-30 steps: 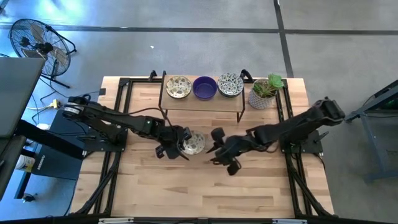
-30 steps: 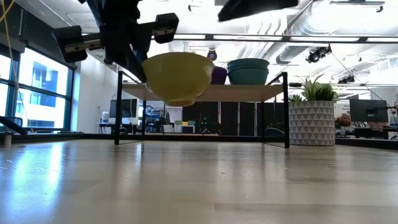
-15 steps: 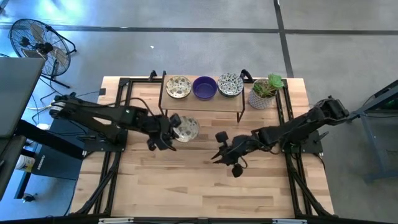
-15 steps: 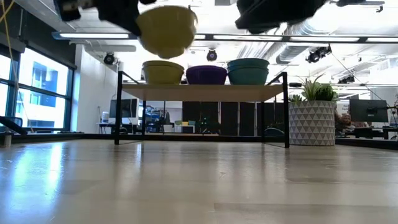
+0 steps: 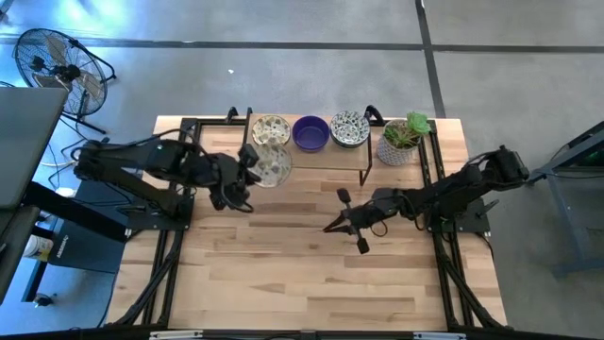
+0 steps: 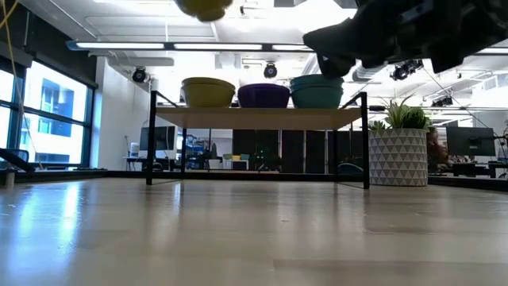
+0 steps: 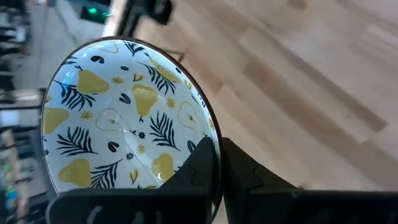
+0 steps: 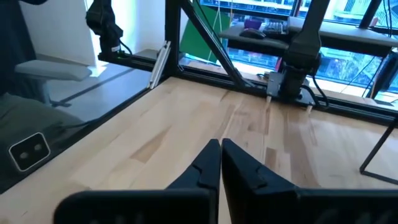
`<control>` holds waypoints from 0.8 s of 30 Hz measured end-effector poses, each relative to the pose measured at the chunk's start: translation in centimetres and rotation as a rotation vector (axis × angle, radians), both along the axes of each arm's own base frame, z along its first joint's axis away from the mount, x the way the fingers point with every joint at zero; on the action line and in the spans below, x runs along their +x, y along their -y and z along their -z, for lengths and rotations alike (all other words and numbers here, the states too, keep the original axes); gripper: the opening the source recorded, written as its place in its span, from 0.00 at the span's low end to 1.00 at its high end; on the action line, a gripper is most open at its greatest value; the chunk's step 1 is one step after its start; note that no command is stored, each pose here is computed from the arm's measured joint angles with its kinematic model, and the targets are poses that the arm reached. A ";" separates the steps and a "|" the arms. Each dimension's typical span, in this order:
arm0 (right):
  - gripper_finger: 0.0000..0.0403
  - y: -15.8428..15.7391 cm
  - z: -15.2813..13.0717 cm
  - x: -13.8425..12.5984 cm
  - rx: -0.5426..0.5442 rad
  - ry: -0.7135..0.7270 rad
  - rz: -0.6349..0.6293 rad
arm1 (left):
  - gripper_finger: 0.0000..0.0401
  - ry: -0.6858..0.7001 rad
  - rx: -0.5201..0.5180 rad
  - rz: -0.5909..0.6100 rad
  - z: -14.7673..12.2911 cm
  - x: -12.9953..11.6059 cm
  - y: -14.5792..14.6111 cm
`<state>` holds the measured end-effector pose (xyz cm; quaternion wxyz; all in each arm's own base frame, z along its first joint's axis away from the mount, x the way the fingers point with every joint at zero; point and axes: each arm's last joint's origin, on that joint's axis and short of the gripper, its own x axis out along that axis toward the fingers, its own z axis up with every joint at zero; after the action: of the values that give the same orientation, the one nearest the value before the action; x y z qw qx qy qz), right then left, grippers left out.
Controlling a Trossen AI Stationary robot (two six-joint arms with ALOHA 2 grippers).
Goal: Pick & Place Mini bowls
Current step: Stack the yellow patterned bowl on top of the yellow patterned bowl on the shelf
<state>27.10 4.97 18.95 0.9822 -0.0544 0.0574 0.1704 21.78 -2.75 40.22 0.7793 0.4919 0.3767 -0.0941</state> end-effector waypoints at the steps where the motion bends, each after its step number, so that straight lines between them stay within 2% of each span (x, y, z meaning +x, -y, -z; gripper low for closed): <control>1: 0.01 0.0 0.1 -0.1 0.001 -0.002 0.000 | 0.01 0.008 0.013 -0.014 -0.4 -0.2 -0.1; 7: 0.01 0.0 0.1 -0.2 0.004 0.012 0.001 | 0.01 0.006 0.092 -0.109 -1.8 -1.1 -1.0; 13: 0.01 0.0 0.1 -0.2 0.004 0.015 0.001 | 0.01 -0.019 0.056 -0.177 -2.0 -1.1 -4.3; 21: 0.01 0.0 -0.2 -0.2 -0.005 0.040 0.000 | 0.01 0.005 -0.128 -0.206 -1.3 0.3 -9.9; 24: 0.00 0.0 -0.2 -0.2 -0.005 0.040 0.000 | 0.01 -0.004 -0.153 -0.263 -0.9 0.1 -11.6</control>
<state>26.93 4.93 19.11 0.9830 -0.0605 0.0380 0.1692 21.91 8.88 41.12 0.8193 0.3775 0.4311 -0.0207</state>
